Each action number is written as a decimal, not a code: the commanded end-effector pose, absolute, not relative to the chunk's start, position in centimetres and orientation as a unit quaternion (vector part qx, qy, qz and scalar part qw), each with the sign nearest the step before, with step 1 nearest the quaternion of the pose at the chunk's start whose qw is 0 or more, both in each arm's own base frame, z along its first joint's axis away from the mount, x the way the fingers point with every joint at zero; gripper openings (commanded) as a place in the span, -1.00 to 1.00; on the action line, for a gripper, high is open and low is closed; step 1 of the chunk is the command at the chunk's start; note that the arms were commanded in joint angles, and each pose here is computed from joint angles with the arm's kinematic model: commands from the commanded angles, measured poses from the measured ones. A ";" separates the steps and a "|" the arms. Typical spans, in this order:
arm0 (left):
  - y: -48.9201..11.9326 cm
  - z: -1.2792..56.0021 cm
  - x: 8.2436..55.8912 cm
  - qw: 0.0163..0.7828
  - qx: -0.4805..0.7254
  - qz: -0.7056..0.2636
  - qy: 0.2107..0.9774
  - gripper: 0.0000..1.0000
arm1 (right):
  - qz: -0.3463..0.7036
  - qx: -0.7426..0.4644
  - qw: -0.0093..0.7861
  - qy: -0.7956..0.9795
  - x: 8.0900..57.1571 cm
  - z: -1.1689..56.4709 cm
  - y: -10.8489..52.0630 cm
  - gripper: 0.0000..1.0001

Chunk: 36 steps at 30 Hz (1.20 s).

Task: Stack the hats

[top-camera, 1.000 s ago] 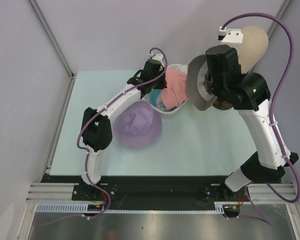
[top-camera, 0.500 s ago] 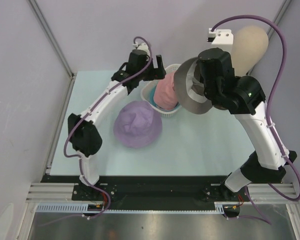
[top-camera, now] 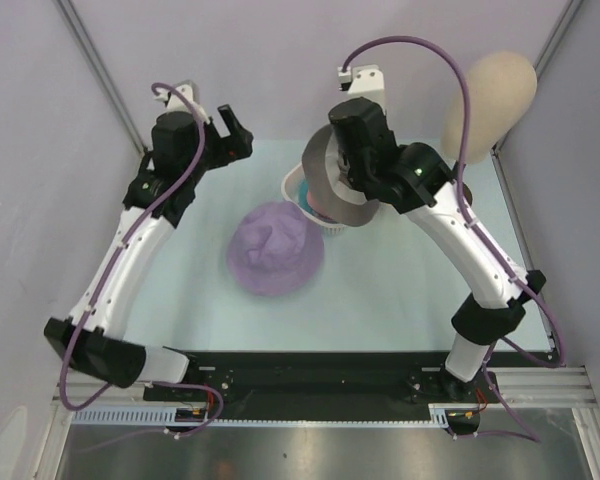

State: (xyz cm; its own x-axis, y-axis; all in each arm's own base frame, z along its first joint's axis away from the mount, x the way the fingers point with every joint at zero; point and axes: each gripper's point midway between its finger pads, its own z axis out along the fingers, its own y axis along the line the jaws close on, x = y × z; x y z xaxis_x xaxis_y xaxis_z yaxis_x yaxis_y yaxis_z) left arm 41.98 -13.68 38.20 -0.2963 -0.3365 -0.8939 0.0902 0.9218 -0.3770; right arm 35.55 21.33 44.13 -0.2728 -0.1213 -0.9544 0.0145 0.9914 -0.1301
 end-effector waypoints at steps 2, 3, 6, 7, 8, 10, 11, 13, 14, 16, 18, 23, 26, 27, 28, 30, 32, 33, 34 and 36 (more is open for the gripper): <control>-10.9 39.4 36.8 0.604 -0.107 -0.177 0.770 0.99 | -0.021 -0.046 0.626 0.778 36.7 45.3 24.7 -1.00; -10.6 39.2 36.1 0.600 -0.109 -0.177 0.773 1.00 | -0.013 -0.049 0.629 0.776 36.6 45.5 25.5 -1.00; -10.1 39.1 33.7 0.596 -0.112 -0.184 0.774 1.00 | -0.005 -0.070 0.623 0.779 37.0 44.2 28.1 -1.00; -10.1 39.1 33.2 0.593 -0.112 -0.189 0.775 1.00 | 0.000 -0.081 0.621 0.779 36.8 43.9 29.4 -1.00; -10.0 39.1 32.6 0.593 -0.114 -0.192 0.774 1.00 | -0.001 -0.091 0.620 0.780 36.7 43.6 30.0 -1.00; -9.4 39.0 31.2 0.593 -0.117 -0.191 0.774 1.00 | 0.007 -0.107 0.619 0.778 36.0 43.4 31.7 -1.00; -9.1 38.9 30.8 0.593 -0.119 -0.186 0.774 1.00 | 0.010 -0.112 0.620 0.776 35.6 43.4 32.2 -1.00; -8.4 38.3 29.8 0.591 -0.126 -0.178 0.777 0.99 | 0.018 -0.124 0.618 0.776 34.6 43.4 33.0 -1.00; -8.3 37.6 29.5 0.584 -0.126 -0.173 0.783 0.99 | 0.022 -0.128 0.616 0.777 34.2 43.3 33.2 -1.00; -8.0 36.4 29.1 0.575 -0.128 -0.167 0.791 0.99 | 0.035 -0.150 0.608 0.779 32.8 42.7 34.1 -1.00; -7.5 35.2 28.6 0.565 -0.133 -0.161 0.798 1.00 | 0.049 -0.161 0.600 0.782 31.6 42.2 34.8 -1.00; -6.6 33.3 28.2 0.544 -0.150 -0.165 0.809 0.99 | 0.094 -0.207 0.574 0.787 28.2 40.4 37.2 -1.00; -6.2 32.6 27.9 0.531 -0.171 -0.173 0.812 1.00 | 0.117 -0.232 0.558 0.788 26.6 39.4 38.7 -0.99; -6.3 32.5 27.8 0.529 -0.173 -0.180 0.811 0.99 | 0.118 -0.241 0.556 0.787 26.3 39.2 39.0 -0.98; -6.2 32.6 27.5 0.528 -0.182 -0.186 0.809 0.99 | 0.121 -0.249 0.555 0.785 26.0 39.1 39.4 -0.98; -6.3 32.6 27.2 0.524 -0.193 -0.197 0.806 0.99 | 0.130 -0.267 0.550 0.781 25.0 38.7 40.4 -0.95; -6.3 32.7 26.7 0.520 -0.202 -0.207 0.804 0.99 | 0.143 -0.283 0.545 0.776 24.5 38.5 41.3 -0.94; -6.5 32.8 26.6 0.516 -0.212 -0.218 0.801 1.00 | 0.145 -0.288 0.541 0.777 24.4 38.1 41.8 -0.94; -6.9 32.9 26.2 0.510 -0.212 -0.234 0.800 1.00 | 0.148 -0.292 0.538 0.777 24.3 37.9 42.1 -0.94; -7.3 33.5 25.5 0.511 -0.227 -0.260 0.787 1.00 | 0.152 -0.303 0.528 0.779 24.1 37.0 42.8 -0.94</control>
State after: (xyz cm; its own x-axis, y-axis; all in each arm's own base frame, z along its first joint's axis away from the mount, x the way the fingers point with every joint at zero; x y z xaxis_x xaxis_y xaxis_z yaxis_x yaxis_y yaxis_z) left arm 26.95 -6.10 32.49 -0.3774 -0.5235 -0.7639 -0.1147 0.8450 -0.5224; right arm 25.03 41.07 35.75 -0.2815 -0.3541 -0.8918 -0.5739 0.8070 -0.1393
